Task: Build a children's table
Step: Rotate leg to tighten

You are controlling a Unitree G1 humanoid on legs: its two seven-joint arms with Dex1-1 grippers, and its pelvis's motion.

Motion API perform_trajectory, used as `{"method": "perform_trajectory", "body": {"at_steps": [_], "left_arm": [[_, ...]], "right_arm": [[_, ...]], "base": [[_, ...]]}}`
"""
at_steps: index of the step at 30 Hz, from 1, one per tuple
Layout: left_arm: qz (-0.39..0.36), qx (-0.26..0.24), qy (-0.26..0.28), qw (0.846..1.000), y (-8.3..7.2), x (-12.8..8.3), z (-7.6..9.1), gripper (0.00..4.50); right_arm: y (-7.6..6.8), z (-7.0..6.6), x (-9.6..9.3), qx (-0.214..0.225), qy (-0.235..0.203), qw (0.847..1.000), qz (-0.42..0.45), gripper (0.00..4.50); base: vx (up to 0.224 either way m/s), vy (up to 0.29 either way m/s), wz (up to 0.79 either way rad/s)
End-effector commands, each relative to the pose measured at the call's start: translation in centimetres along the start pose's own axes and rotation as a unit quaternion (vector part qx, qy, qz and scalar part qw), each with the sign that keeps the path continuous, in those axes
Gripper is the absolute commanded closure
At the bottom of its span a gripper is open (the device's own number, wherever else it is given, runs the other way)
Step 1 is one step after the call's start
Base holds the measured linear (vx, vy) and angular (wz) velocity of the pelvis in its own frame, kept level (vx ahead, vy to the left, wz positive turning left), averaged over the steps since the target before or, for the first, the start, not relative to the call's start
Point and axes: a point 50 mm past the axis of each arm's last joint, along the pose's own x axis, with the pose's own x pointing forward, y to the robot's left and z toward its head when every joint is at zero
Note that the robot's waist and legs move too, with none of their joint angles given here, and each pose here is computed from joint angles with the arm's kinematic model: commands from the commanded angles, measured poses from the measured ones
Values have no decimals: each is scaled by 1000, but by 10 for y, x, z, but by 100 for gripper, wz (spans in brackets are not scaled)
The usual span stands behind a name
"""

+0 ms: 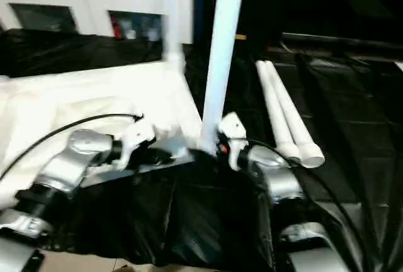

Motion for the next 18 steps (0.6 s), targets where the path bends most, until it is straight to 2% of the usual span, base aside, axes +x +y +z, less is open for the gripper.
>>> {"method": "perform_trajectory", "body": {"at_steps": [1,3,5,10,16,18], "left_arm": [[-36,33,-18,999,-2,7,16,450],[-40,33,-12,999,0,5,14,450],[-42,34,-8,998,2,2,13,450],[-46,36,-7,998,3,2,14,450],[-21,29,-28,999,5,9,18,450],[8,20,-42,999,8,13,21,450]], "right_arm": [[17,0,8,0,11,995,101,55],[18,-1,3,0,21,992,125,55],[21,-3,-1,-7,42,987,153,80],[22,-5,-4,-8,50,985,164,111],[26,-9,3,4,35,990,139,153],[26,-13,9,9,29,995,99,168]], "base": [[0,0,0],[0,0,0],[0,0,0],[0,0,0],[0,0,0],[0,0,0]]}}
